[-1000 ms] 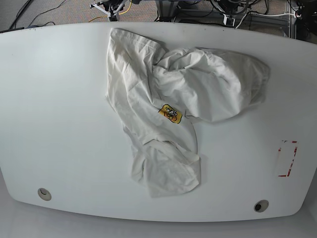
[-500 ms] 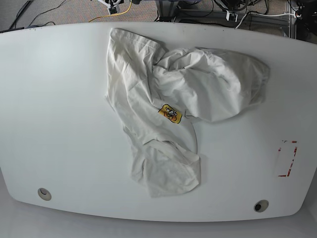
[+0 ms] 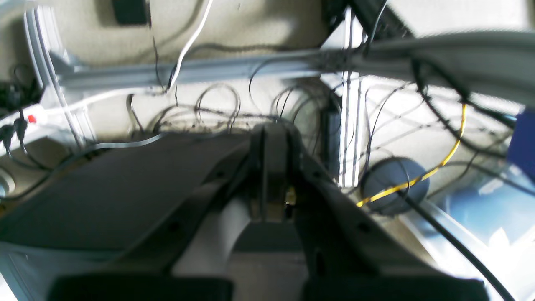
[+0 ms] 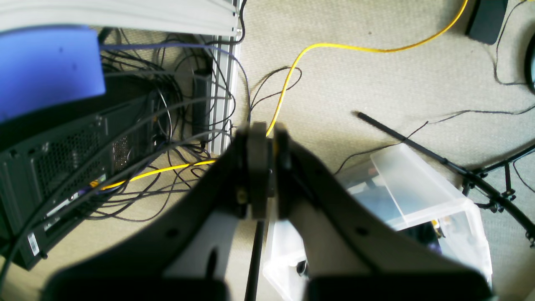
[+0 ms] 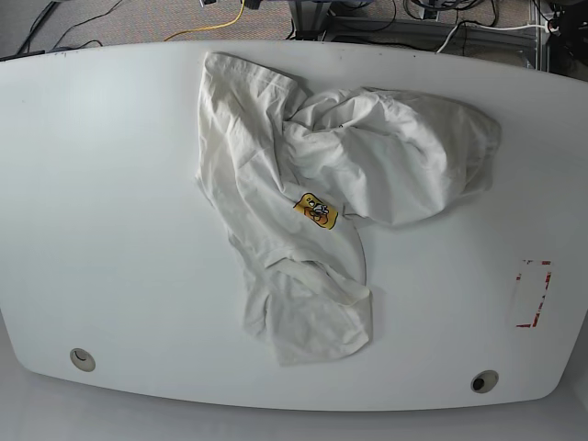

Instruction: Layout the t-shirt on the table in an organized manner, then fold the t-shirt properly

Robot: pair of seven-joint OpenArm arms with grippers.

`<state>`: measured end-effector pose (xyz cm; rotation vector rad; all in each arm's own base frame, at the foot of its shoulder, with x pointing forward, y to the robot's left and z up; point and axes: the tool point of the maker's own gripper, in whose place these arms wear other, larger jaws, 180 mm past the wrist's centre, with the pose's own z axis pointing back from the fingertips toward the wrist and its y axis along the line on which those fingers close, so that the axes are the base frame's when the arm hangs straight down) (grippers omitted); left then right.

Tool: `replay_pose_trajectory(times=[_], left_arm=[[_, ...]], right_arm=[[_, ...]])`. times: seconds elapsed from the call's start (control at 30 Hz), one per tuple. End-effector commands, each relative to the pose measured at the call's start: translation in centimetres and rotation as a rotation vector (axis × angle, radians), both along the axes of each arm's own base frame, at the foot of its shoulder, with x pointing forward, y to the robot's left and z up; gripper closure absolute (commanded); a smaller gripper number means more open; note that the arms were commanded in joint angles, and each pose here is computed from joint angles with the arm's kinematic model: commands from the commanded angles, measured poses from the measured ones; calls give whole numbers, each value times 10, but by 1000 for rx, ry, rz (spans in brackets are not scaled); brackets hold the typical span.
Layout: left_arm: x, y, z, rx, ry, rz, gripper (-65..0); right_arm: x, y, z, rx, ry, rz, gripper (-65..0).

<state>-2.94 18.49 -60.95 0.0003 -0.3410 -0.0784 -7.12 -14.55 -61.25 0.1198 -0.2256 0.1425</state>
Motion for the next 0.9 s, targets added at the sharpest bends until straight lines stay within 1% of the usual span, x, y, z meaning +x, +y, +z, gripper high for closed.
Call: replay_pose_trajectory(times=[0.0, 0.13, 0.33, 0.5, 0.67, 0.73, 0.87], left_arm=[[-11, 3, 3, 2, 4, 3, -7], [-26, 3, 4, 2, 24, 2, -6], [-45, 0, 12, -6, 2, 3, -6], [-64, 1, 16, -6, 26, 4, -6], [-83, 1, 20, -6, 55, 3, -6], [-83, 1, 22, -4, 48, 1, -6], [-75, 4, 42, 6, -30, -23, -6]], right_arm=[[-1, -8, 6, -13, -23, 3, -25], [-4, -9, 17, -22, -47, 14, -25], [-2, -14, 32, -40, -83, 30, -25], [-12, -16, 41, -47, -81, 39, -25], [-29, -19, 47, -51, -58, 48, -25], [-35, -20, 49, -51, -47, 50, -25], [-53, -21, 53, -50, -17, 53, -24]])
